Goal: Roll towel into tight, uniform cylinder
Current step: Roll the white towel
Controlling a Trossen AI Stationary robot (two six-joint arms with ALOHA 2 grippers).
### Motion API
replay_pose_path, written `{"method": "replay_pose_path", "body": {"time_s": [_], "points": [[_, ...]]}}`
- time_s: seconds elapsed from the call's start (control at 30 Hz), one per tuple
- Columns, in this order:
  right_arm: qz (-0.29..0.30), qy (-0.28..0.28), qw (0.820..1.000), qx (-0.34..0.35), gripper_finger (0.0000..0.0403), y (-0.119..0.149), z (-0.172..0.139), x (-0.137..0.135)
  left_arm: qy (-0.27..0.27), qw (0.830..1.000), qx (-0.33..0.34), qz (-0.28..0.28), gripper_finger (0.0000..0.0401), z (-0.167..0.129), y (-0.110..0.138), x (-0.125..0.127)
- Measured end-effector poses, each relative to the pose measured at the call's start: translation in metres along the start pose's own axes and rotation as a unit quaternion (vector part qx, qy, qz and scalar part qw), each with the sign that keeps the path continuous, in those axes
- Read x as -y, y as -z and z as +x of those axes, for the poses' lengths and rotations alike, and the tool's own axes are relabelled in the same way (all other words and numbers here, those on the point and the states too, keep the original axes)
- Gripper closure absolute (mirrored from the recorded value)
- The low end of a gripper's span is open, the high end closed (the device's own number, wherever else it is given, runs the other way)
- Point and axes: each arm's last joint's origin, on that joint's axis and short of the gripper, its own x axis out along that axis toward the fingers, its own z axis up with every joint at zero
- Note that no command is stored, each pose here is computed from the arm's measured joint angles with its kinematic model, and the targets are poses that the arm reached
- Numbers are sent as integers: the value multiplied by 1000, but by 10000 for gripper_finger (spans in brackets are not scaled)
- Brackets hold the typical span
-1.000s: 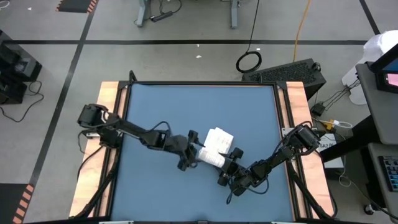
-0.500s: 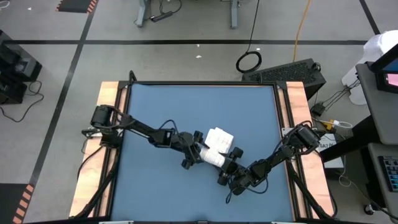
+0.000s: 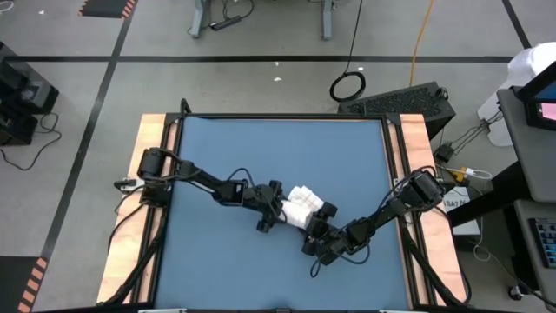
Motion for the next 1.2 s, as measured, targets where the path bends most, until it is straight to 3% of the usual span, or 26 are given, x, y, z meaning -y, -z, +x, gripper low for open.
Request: {"method": "replay_pose_path", "body": {"time_s": [0.3, 0.5, 0.83, 1.03, 1.2], "points": [[0, -2, 1000, 0, 169, 3, -3, -2, 4, 999, 27, 35, 155, 1, -5, 6], [-9, 5, 1000, 9, 161, 4, -6, -4, 6, 998, 31, 53, 199, 1, -7, 9], [-17, 6, 1000, 2, 102, 10, -19, -5, 14, 997, 38, 67, 210, 1, -8, 10], [-42, -17, 998, -32, 98, -2, -36, 2, 17, 996, 38, 76, 211, -2, -11, 10], [-22, -41, 996, -82, 98, -7, -49, 10, 17, 996, 36, 84, 212, -3, -11, 9]]}}
